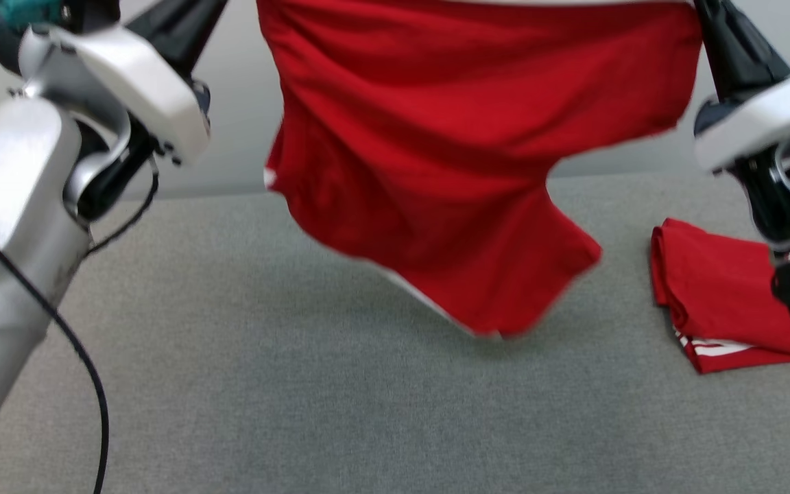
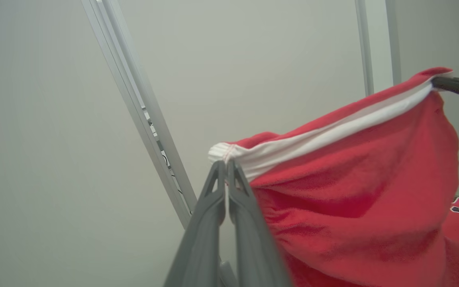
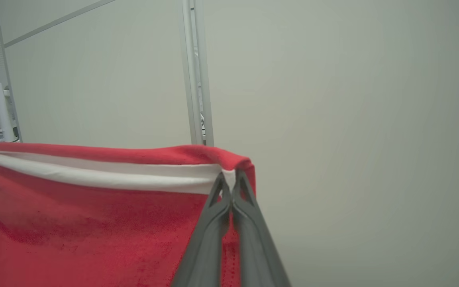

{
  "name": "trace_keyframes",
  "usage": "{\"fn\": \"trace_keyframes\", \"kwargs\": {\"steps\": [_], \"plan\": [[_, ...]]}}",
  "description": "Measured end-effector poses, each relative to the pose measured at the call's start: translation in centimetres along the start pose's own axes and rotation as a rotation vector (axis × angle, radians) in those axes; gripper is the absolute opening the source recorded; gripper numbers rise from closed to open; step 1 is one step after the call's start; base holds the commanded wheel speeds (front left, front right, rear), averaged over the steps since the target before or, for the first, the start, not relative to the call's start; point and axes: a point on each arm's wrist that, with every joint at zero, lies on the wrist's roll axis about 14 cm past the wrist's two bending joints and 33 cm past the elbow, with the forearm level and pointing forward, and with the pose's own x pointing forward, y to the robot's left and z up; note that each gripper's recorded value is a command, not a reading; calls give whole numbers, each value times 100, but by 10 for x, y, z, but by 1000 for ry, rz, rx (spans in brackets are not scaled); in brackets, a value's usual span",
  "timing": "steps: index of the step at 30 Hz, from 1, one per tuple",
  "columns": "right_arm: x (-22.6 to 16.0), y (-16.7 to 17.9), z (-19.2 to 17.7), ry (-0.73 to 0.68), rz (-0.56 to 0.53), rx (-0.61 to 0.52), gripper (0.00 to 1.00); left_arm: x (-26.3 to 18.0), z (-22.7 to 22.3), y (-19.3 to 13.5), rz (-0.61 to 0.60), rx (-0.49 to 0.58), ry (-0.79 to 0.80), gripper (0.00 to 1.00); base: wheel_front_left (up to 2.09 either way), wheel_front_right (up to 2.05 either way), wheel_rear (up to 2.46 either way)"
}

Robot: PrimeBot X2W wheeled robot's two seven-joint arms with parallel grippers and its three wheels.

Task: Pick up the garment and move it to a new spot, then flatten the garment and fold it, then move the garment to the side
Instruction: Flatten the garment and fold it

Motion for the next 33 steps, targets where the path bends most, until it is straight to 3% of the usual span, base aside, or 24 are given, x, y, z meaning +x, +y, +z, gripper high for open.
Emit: {"fn": "trace_keyframes", "kwargs": {"steps": [4,10,14,18,23,28,33], "plan": [[48,3,1,-9,22,-41,0,36,1,16,2,67,-7,0,0,0,0],[124,12,-6,-81,55,-116,0,89,-8,68,64,186,-81,0,0,0,0],[156,4,-39,-63,51,-156,0,121,-38,83,65,218,-103,0,0,0,0],[173,-16,-97,26,30,-182,0,141,-100,90,59,169,-41,0,0,0,0],[173,-41,-178,134,-22,-101,0,148,-178,77,13,86,31,0,0,0,0],[126,-40,-289,359,-56,32,0,109,-265,43,-57,-19,185,0,0,0,0],[69,-41,-324,489,-78,104,0,54,-288,30,-56,-107,268,0,0,0,0]]}}
